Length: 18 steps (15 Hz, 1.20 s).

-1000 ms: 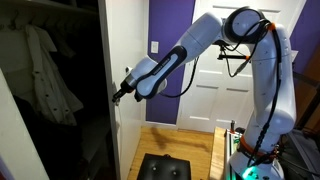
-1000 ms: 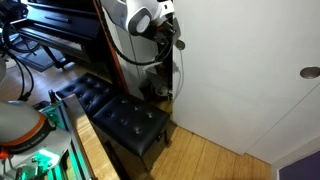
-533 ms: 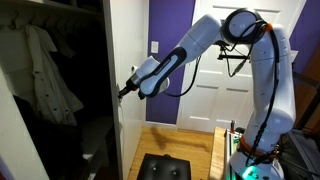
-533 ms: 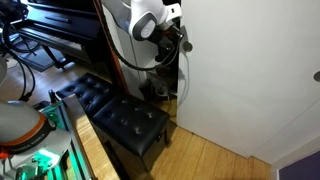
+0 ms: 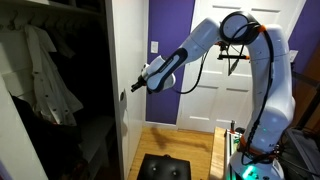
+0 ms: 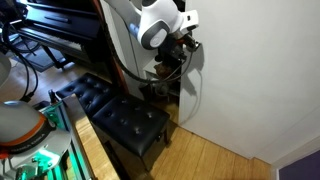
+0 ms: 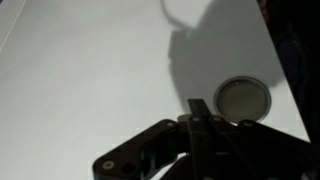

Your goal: Slide the closet door to the right.

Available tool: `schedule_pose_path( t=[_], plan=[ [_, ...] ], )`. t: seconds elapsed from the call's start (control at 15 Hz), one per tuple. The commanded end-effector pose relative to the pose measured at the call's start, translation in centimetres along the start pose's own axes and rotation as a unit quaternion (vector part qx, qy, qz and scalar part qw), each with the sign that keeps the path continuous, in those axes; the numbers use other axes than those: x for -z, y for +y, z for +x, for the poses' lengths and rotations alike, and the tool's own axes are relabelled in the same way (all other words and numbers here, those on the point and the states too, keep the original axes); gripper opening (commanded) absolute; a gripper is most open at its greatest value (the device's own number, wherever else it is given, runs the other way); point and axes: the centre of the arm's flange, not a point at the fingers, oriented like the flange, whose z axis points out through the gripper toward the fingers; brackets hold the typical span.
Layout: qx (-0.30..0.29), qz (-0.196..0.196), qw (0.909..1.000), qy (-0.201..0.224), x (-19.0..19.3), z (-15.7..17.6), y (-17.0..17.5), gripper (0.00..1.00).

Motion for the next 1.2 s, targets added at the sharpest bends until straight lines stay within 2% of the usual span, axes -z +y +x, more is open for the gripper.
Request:
schedule_pose_path(
  t=[0.0, 0.13, 0.2, 0.33, 0.53, 0.73, 0.93, 1.13],
  plan=[
    [0.002, 0.039, 0.9974, -0.061, 0.2, -0.7, -1.4, 0.0],
    [0.01, 0.059, 0.9913, -0.117, 1.3, -1.1, -3.3, 0.0],
    [0.013, 0.066, 0.9867, -0.148, 2.0, -1.2, -4.1, 0.26],
    [0.016, 0.078, 0.9755, -0.205, 4.3, -1.5, -5.4, 0.32],
    [0.016, 0.083, 0.9571, -0.277, 8.7, -1.9, -7.3, 0.56],
    [0.027, 0.08, 0.9475, -0.308, 14.4, -2.2, -9.3, 0.78],
    [0.065, 0.084, 0.9416, -0.32, 19.7, -2.4, -11.9, 0.99],
    [0.12, 0.097, 0.9384, -0.309, 22.8, -2.9, -16.0, 1.0]
  ],
)
